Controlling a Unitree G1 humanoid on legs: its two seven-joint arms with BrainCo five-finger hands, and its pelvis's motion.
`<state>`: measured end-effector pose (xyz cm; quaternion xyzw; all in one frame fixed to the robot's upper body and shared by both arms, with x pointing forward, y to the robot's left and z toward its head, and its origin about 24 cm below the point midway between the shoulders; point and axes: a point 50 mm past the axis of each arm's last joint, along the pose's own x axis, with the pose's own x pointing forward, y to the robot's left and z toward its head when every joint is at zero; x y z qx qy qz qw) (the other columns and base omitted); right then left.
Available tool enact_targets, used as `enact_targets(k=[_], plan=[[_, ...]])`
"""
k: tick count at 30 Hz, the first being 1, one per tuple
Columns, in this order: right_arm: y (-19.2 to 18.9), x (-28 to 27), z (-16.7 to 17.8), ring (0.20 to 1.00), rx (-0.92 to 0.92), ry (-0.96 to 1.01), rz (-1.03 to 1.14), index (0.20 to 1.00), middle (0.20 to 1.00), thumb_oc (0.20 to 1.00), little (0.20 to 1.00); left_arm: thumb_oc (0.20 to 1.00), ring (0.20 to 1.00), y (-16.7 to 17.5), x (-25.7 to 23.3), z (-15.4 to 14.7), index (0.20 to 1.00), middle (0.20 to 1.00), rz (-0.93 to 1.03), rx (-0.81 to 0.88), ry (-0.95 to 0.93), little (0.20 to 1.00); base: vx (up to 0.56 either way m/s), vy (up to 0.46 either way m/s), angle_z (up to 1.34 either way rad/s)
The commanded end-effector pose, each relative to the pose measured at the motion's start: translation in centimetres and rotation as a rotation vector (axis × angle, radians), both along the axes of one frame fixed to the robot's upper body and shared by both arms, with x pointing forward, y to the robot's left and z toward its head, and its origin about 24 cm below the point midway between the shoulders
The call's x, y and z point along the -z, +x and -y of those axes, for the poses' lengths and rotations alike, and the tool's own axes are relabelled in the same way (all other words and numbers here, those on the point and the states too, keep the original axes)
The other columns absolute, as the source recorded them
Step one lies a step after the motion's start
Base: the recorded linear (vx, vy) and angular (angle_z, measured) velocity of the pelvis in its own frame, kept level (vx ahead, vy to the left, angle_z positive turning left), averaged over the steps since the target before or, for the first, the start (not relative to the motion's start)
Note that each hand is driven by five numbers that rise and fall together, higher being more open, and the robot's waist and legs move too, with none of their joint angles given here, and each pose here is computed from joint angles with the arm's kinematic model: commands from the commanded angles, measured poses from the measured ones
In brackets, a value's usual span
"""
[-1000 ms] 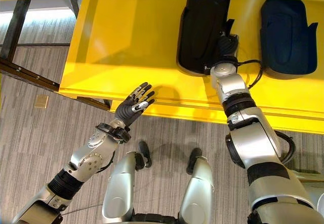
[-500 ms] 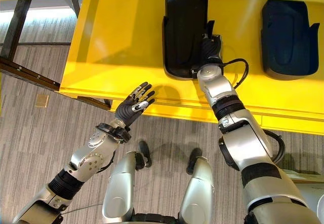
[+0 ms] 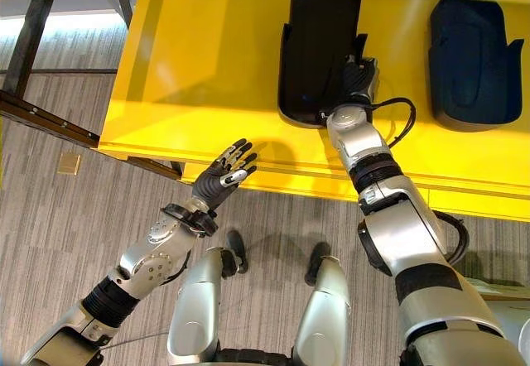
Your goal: Move parts from the plastic box to the shelf.
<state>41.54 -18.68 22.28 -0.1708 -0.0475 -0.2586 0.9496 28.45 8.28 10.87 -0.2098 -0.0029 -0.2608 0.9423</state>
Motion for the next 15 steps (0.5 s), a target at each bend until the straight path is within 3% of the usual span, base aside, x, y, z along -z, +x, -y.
enact_targets(k=[1, 4, 5, 7, 15], plan=[[0.01, -1.27, 1.28, 0.2, 0.031, -0.027, 0.012, 0.2, 0.2, 0.2, 0.2, 1.0, 1.0, -0.59, -2.4, 1.37, 1.0, 1.0, 0.09, 0.054, -0.1, 1.0, 0.0, 0.0, 0.0], [0.07, -1.48, 1.3, 0.2, 0.035, -0.07, -0.006, 0.2, 0.2, 0.2, 0.2, 1.0, 1.0, -0.62, -2.44, 1.49, 1.0, 1.0, 0.093, 0.058, -0.1, 1.0, 0.0, 0.0, 0.0], [0.07, -1.51, 1.31, 0.413, 0.04, -0.08, -0.011, 0.413, 0.413, 0.413, 0.413, 1.0, 1.0, -0.67, -2.46, 1.54, 1.0, 1.0, 0.093, 0.063, -0.101, 1.0, 0.0, 0.0, 0.0], [0.08, -1.74, 1.43, 1.0, 0.052, -0.086, -0.011, 1.0, 1.0, 1.0, 1.0, 1.0, 1.0, -0.68, -2.38, 1.54, 1.0, 1.0, 0.093, 0.067, -0.093, 1.0, 0.0, 0.0, 0.0], [0.01, -2.11, 1.43, 1.0, 0.074, -0.058, 0.02, 1.0, 1.0, 1.0, 1.0, 1.0, 1.0, -0.93, -2.09, 1.85, 1.0, 1.0, 0.076, 0.105, -0.105, 1.0, 0.0, 0.0, 0.0]])
